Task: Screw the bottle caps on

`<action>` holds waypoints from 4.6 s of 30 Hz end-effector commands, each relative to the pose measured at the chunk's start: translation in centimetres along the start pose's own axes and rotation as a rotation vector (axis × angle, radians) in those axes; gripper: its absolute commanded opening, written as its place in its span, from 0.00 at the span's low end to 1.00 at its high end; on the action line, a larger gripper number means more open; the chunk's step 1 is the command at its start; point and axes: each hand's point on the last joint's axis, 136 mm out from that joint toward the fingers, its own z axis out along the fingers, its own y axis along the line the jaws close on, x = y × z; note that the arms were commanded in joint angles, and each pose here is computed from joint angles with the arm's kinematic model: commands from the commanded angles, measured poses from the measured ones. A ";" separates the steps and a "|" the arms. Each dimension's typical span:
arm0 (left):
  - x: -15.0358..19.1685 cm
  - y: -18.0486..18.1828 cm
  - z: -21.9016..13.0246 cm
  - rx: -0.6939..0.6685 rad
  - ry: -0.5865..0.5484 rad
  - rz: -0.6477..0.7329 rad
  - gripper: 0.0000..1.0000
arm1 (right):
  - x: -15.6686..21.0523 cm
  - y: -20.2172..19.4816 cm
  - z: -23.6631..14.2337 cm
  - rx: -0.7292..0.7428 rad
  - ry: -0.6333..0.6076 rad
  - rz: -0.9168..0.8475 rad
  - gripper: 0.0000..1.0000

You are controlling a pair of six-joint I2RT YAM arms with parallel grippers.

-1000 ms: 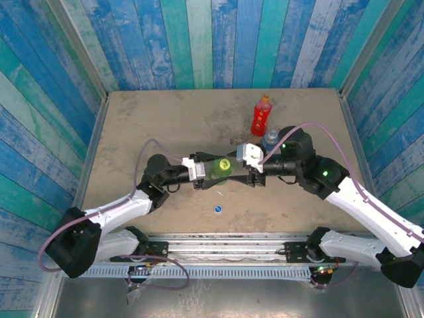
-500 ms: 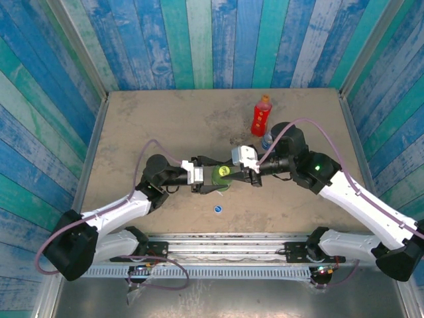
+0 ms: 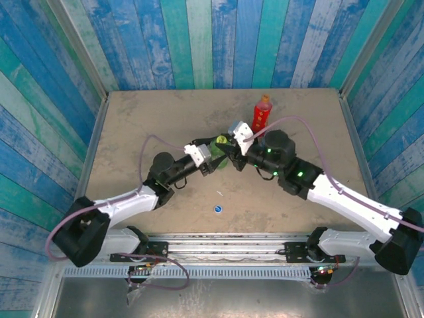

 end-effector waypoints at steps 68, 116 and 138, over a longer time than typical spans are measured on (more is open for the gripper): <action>0.1 5.4 1.3 -0.235 0.061 0.083 0.61 | 0.7 -2.8 1.6 0.214 -0.021 0.090 0.25; -3.3 5.9 0.3 -0.262 -0.120 0.049 0.59 | 1.3 -4.0 1.9 0.369 -0.034 0.157 0.05; -0.2 0.4 -0.4 0.164 -0.004 0.154 0.61 | -3.4 1.6 -3.0 -0.083 -0.129 -0.138 0.51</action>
